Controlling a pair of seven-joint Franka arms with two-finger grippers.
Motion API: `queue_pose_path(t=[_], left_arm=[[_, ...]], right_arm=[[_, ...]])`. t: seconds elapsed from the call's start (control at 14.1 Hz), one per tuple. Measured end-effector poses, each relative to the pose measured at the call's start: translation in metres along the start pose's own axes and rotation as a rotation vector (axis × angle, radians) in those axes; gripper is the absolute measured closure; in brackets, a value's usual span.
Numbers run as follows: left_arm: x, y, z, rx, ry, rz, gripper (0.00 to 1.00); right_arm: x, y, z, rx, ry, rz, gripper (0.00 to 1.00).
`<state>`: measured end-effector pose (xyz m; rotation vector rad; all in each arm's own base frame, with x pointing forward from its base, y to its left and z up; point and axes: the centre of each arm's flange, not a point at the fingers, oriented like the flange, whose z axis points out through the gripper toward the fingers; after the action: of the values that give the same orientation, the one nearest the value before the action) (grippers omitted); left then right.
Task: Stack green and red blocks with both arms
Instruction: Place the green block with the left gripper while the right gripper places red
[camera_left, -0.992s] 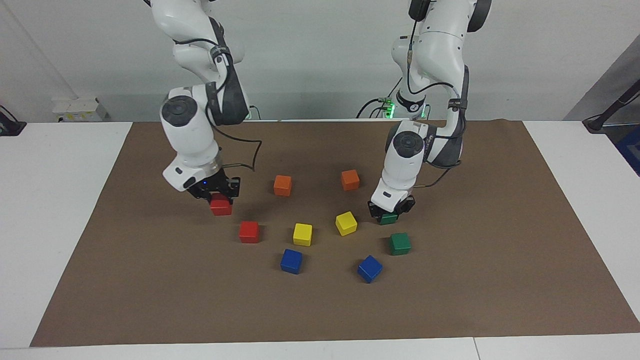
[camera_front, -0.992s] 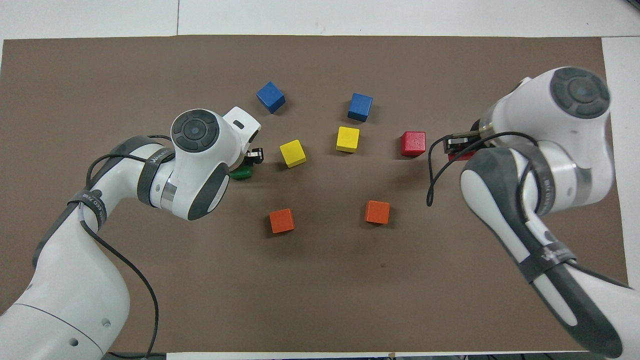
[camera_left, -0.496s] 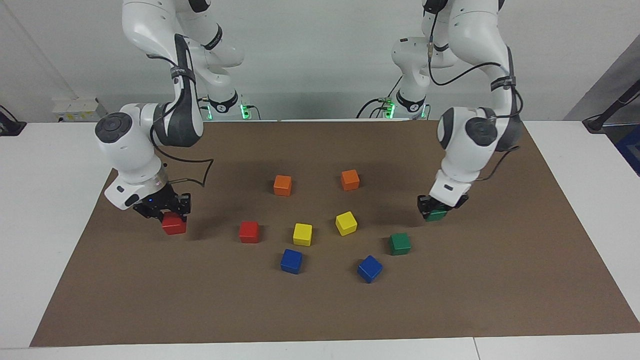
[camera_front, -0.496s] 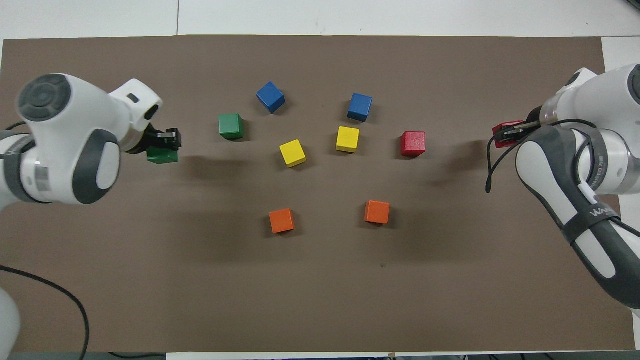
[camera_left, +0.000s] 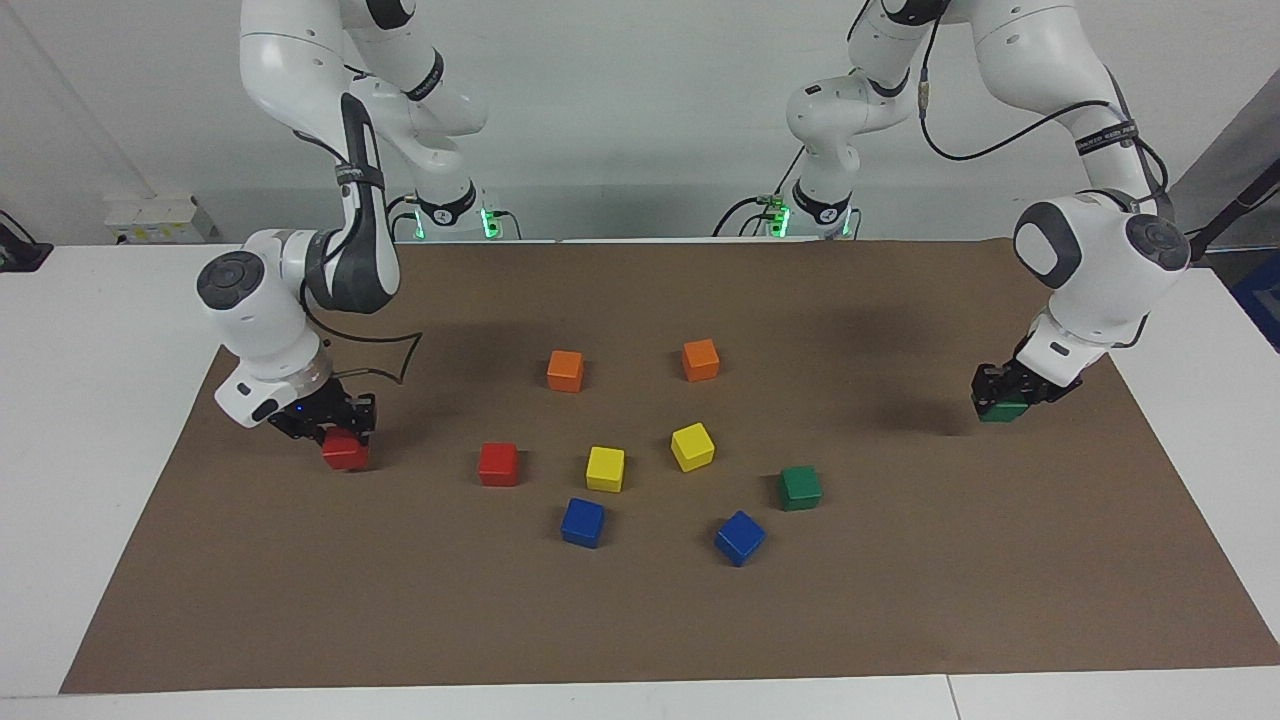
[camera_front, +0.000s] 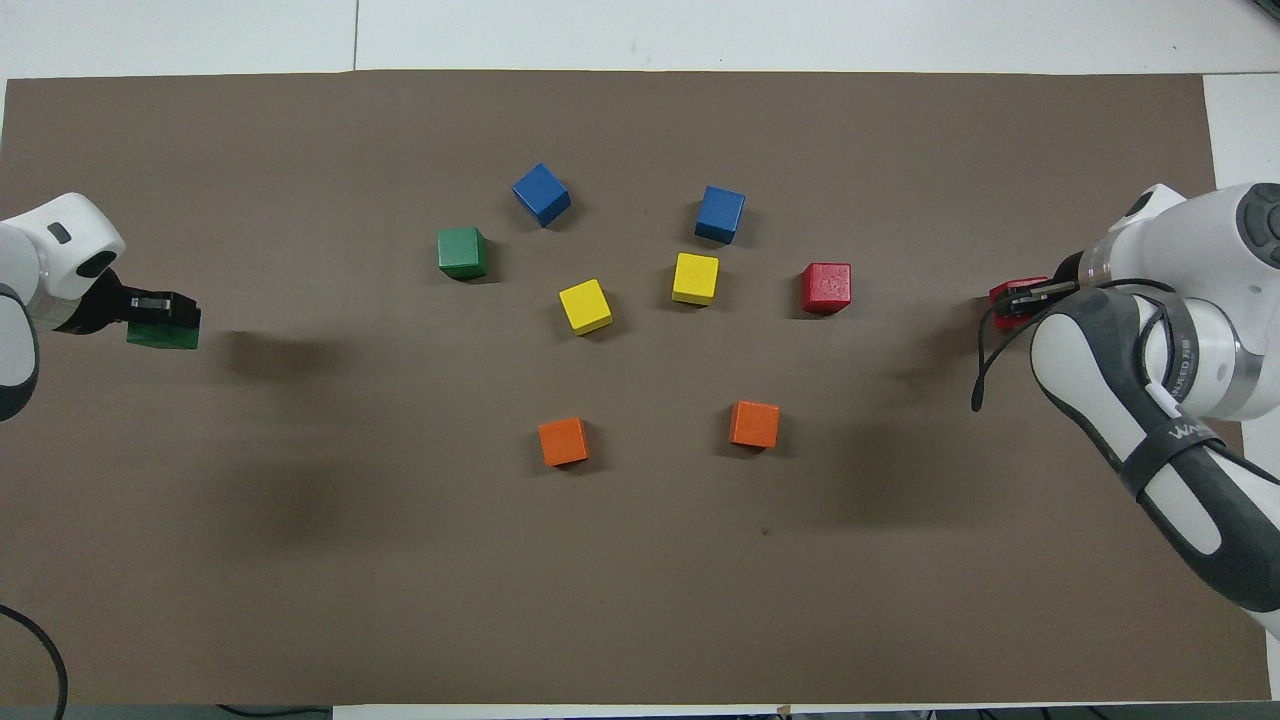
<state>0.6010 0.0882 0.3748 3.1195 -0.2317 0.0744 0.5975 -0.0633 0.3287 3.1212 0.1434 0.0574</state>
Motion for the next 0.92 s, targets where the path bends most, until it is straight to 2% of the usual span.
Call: queue_pose_path(t=[0.43,0.92], left_arm=[[-0.006,-0.017,0.04,0.006,0.025,0.035,0.45],[-0.015,-0.016,0.062,0.004,0.028,-0.054,0.45]], right_arm=[[-0.006,0.004,0.008,0.0,-0.001,0.001,0.45],[-0.011,0.003,0.015,0.003,-0.014,0.001,0.45]])
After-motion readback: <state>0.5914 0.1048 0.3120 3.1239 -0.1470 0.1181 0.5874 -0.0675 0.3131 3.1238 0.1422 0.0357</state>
